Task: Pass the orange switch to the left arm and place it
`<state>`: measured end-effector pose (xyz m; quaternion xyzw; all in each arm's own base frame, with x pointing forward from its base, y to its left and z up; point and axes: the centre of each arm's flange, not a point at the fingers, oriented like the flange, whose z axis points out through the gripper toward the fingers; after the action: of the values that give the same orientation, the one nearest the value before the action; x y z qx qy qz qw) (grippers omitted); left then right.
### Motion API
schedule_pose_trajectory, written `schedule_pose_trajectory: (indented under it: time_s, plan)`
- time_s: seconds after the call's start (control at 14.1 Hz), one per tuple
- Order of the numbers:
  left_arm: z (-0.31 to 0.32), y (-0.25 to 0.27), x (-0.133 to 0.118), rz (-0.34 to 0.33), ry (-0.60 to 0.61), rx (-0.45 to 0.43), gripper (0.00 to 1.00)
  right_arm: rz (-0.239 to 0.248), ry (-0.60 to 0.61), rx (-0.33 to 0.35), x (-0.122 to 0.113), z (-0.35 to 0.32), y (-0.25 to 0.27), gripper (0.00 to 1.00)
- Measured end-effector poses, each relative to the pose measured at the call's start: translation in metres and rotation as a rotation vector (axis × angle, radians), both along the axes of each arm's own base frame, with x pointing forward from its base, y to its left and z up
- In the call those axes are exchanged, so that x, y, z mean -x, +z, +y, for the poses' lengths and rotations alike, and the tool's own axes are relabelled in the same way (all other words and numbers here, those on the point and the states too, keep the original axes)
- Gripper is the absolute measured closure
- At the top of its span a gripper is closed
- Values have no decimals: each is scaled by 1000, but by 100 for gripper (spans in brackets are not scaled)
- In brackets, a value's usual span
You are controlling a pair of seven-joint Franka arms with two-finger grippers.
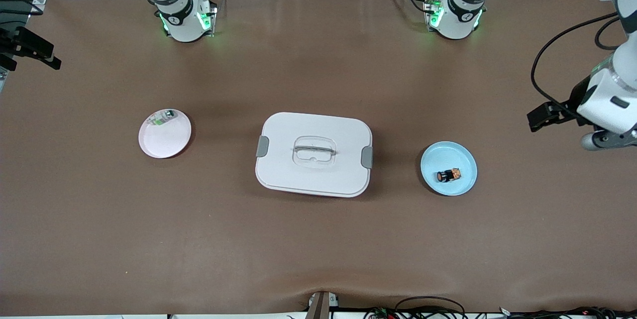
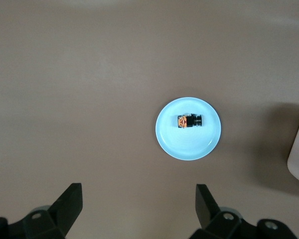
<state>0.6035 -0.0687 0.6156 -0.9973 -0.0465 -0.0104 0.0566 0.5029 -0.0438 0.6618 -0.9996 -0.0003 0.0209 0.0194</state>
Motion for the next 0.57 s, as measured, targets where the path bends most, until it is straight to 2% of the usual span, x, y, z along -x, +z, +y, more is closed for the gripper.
schedule_pose_trajectory:
  time_s: [0.28, 0.57]
  plan:
    - [-4, 30, 21, -13, -33, -1, 0, 10, 2, -1, 1, 1, 0, 0]
    - [6, 34, 36, 14, -91, 37, 0, 11, 2, -1, 1, 1, 0, 0]
